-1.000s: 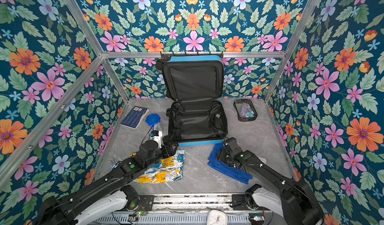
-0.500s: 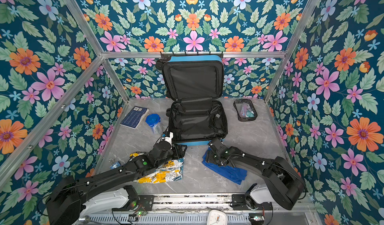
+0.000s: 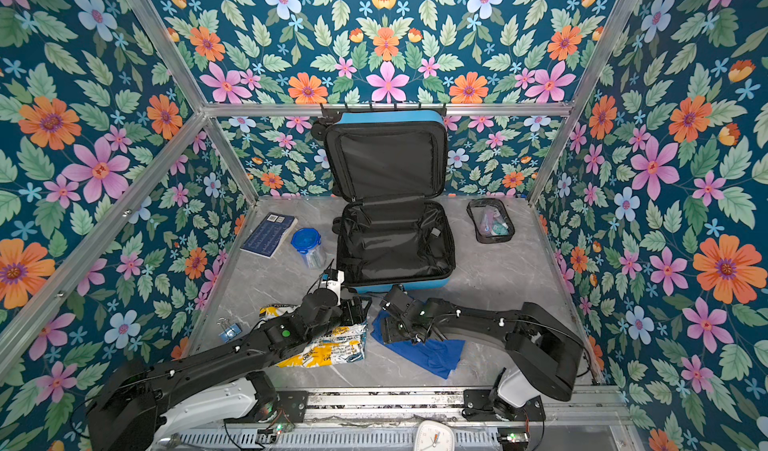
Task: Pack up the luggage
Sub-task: 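Reach both grippers to the blue cloth and grasp its edges, then lift the blue cloth with both grippers and carry it into the suitcase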
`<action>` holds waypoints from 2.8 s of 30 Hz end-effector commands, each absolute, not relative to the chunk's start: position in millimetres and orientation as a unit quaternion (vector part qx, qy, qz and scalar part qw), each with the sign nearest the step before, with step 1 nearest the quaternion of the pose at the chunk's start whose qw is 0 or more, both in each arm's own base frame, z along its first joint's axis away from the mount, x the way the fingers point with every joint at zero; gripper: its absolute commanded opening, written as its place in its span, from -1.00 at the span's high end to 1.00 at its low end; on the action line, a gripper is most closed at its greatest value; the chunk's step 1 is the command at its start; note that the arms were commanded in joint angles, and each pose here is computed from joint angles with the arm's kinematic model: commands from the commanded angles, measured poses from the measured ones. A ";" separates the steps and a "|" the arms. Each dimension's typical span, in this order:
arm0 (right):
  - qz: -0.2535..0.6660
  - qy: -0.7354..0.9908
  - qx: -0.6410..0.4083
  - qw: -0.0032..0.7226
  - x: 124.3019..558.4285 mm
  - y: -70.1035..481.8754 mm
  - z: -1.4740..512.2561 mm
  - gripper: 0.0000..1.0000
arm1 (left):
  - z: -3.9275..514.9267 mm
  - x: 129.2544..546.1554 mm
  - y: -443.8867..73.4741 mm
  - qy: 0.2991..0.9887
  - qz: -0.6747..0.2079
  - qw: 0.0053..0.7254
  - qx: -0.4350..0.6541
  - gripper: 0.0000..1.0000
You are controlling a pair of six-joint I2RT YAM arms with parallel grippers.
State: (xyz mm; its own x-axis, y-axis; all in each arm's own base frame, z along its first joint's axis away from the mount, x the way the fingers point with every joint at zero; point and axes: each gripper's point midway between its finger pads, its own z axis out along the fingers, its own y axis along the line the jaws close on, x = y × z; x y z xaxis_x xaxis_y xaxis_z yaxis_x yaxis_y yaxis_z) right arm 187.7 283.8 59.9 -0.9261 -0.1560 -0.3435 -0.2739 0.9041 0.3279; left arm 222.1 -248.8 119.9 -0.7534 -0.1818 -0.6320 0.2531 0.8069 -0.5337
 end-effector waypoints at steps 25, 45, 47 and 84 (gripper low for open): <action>0.166 0.943 0.268 0.104 124.3 111.4 26.3 -0.80 | 44.7 208.2 -318.6 0.903 -0.304 0.224 0.206 -0.67; 0.254 0.909 0.304 0.128 144.5 135.4 23.3 0.25 | 41.2 181.5 -350.7 0.885 -0.364 0.186 0.223 0.07; 0.258 0.908 0.298 0.142 145.9 132.9 34.3 0.48 | 53.9 182.8 -355.2 0.877 -0.376 0.197 0.224 0.32; 0.362 0.873 0.028 0.326 375.9 237.2 318.7 1.00 | 298.7 380.4 -280.9 0.820 -0.204 0.528 0.087 1.00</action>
State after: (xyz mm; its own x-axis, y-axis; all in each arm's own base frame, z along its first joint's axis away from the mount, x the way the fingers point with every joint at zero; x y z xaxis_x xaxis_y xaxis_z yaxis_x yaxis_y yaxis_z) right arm 357.5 223.6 310.5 -0.7872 0.3327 -0.5193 -0.0971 0.7646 0.6371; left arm 357.3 -292.1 289.3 -0.4775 -0.0533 -0.8770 0.3905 0.8813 -0.2662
